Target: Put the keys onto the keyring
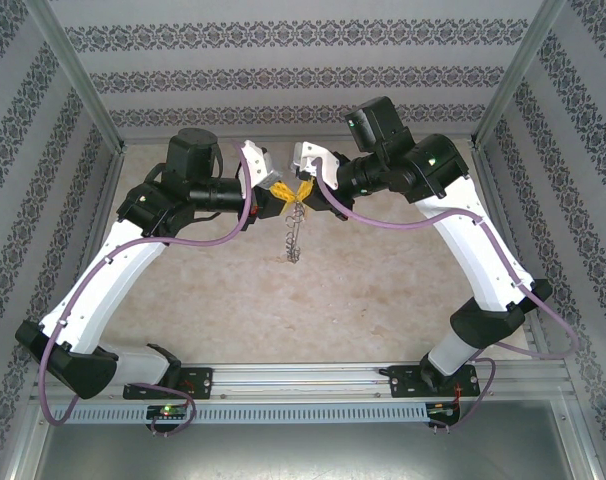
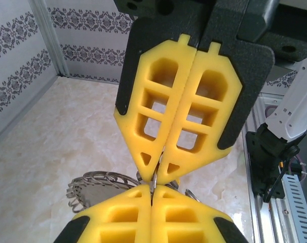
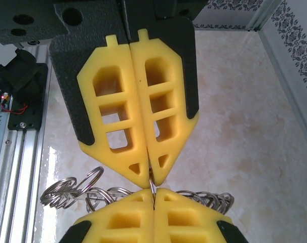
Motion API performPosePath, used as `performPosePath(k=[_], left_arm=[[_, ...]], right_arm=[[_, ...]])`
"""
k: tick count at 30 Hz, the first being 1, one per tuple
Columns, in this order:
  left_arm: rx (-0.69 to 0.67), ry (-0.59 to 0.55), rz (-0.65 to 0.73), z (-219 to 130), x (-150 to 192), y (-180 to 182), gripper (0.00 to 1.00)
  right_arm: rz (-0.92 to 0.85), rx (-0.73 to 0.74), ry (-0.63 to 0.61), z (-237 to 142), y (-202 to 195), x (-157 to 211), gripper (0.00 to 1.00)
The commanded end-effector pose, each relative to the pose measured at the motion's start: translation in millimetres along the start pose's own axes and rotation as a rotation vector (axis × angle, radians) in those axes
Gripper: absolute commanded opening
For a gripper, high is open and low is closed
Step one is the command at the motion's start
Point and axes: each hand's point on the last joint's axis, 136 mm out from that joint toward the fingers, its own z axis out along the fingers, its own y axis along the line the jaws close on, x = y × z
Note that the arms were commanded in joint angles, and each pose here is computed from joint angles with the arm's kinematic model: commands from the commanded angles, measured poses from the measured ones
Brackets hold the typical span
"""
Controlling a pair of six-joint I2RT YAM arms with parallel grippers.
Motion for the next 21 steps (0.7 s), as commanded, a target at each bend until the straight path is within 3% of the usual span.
performPosePath(k=[1,3,6,8,14,21], left_arm=[[0.015,-0.022,0.033,5,-5,-2,0.00],[0.018,-0.031,0.032,4,-6,-3,0.00],[0.016,-0.055,0.016,0,-9,-2,0.00],[0.015,-0.079,0.008,-3,-12,0,0.00],[0.013,-0.118,-0.001,-11,-19,2,0.00],[0.015,-0.137,-0.005,-12,-23,3,0.00]], right_arm=[[-0.035,-0.054,-0.073,-3,14,-19,0.00],[-0.020,-0.039,-0.078,-4,12,-20,0.04],[0.031,-0.014,-0.101,-7,6,-19,0.27],[0.067,-0.010,-0.124,-11,4,-18,0.33],[0.207,-0.050,-0.223,-23,0,-16,0.38],[0.316,-0.132,-0.279,-25,1,-15,0.35]])
